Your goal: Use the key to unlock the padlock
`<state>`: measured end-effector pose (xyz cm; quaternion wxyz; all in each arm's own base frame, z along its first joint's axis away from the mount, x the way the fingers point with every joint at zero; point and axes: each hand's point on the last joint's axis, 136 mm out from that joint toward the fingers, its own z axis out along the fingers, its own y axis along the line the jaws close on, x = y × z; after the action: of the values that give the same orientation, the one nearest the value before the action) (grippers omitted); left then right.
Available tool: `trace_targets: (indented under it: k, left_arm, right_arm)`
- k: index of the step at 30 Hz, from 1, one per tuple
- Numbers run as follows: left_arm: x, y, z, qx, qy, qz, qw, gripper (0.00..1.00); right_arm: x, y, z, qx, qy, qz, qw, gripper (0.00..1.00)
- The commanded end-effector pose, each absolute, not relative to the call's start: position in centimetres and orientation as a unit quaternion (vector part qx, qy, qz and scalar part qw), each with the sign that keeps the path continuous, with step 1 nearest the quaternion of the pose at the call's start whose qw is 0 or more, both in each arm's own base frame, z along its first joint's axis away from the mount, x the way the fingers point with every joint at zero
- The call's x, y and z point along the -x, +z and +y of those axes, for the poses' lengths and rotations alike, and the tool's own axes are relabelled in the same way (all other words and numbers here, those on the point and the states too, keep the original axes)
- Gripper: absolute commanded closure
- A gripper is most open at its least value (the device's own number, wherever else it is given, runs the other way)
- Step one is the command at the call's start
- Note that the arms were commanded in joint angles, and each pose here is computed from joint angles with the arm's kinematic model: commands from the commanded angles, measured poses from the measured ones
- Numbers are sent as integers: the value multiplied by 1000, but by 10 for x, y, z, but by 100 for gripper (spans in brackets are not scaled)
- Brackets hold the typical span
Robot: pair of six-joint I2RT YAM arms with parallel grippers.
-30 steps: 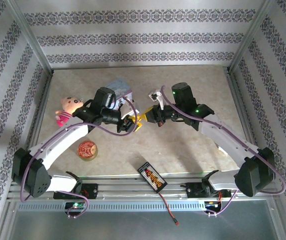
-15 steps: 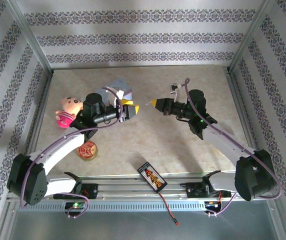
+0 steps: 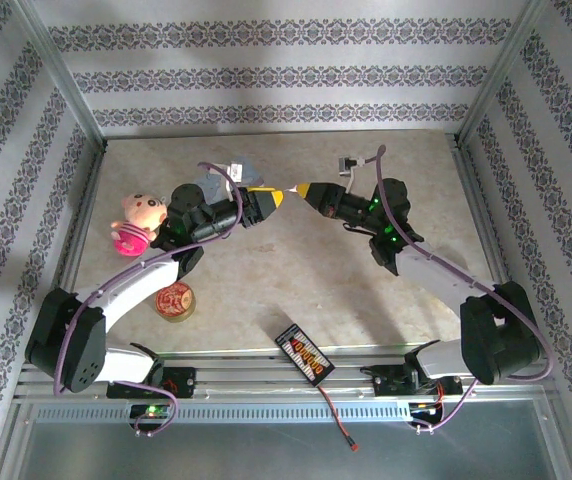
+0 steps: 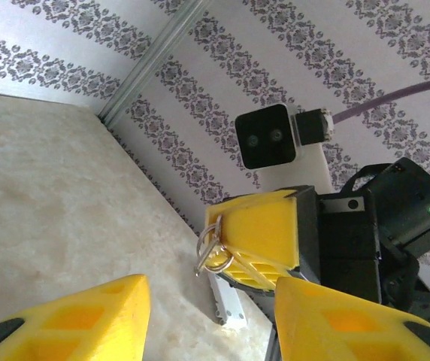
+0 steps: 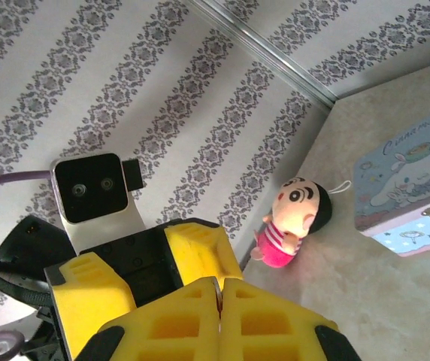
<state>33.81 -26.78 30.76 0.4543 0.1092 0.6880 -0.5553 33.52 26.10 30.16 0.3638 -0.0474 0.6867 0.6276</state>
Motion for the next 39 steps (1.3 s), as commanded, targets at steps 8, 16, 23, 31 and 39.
trace_targets:
  k: [8,16,23,31,39]
  left_arm:
    - [-338,330,-276,-137,-589,648,463,53]
    - [-342,335,-278,-134,-601,633,469,60]
    - [-344,341,-278,-133,-605,625,476,72]
    - [-344,342,-276,-131,-602,625,480,89]
    - [-344,346,-276,-134,-600,622,486,83]
  right_arm:
    - [-335,323,271,58,674,644,359,100]
    - [-333,323,278,65,681,641,347,100]
    - [-333,322,280,68,682,642,344,100]
    - [-331,322,281,71,684,642,340,100]
    - [-329,321,285,78,687,643,331,100]
